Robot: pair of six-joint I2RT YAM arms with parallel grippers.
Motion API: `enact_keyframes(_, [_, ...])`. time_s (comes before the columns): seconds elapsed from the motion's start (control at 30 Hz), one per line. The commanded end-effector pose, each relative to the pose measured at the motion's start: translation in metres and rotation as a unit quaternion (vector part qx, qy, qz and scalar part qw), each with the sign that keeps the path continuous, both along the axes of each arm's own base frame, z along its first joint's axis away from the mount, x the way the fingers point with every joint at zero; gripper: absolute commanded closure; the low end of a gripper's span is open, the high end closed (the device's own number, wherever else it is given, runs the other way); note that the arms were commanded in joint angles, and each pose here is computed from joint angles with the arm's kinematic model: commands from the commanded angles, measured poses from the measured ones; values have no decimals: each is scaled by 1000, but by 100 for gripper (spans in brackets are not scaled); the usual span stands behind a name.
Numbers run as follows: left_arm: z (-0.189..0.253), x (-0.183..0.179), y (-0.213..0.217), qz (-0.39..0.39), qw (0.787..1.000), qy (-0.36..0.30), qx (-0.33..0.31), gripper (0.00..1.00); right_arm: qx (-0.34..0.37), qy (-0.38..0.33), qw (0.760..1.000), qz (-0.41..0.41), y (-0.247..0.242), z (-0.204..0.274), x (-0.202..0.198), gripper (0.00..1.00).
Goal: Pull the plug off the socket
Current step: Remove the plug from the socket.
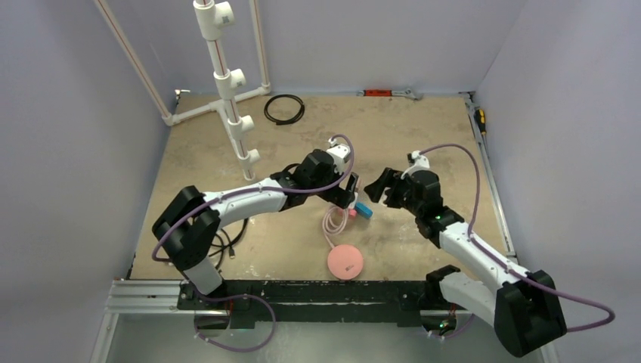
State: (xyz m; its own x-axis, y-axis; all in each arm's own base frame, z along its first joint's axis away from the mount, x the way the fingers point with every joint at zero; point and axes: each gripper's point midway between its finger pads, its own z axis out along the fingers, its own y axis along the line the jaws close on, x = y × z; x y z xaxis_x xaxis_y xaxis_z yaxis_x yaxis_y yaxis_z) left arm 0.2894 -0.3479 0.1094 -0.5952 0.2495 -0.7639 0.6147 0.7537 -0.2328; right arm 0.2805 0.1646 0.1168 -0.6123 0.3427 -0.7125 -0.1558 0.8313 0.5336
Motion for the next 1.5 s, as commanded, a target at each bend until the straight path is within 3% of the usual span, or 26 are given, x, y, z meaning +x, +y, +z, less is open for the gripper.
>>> enact_keyframes(0.0, [10,15,-22,-9,1000,-12,-18,4,-8,-13,998,-55,-36,12,23,20])
enact_keyframes(0.33, [-3,33,-22,29,999,-27,31,1,-14,-10,997,-70,-56,1,27,16])
enact_keyframes(0.63, [-14,28,-32,25,996,-39,75,1,-22,-11,996,-81,-63,0,28,15])
enact_keyframes(0.87, [-26,24,-36,14,995,-32,91,11,-21,-11,996,-83,-64,0,28,15])
enact_keyframes(1.1, [-30,28,-37,16,994,-36,106,29,-22,-14,996,-82,-64,0,29,15])
enact_keyframes(1.47, [-44,24,-31,23,990,-24,137,32,-30,-11,996,-86,-67,-2,29,15])
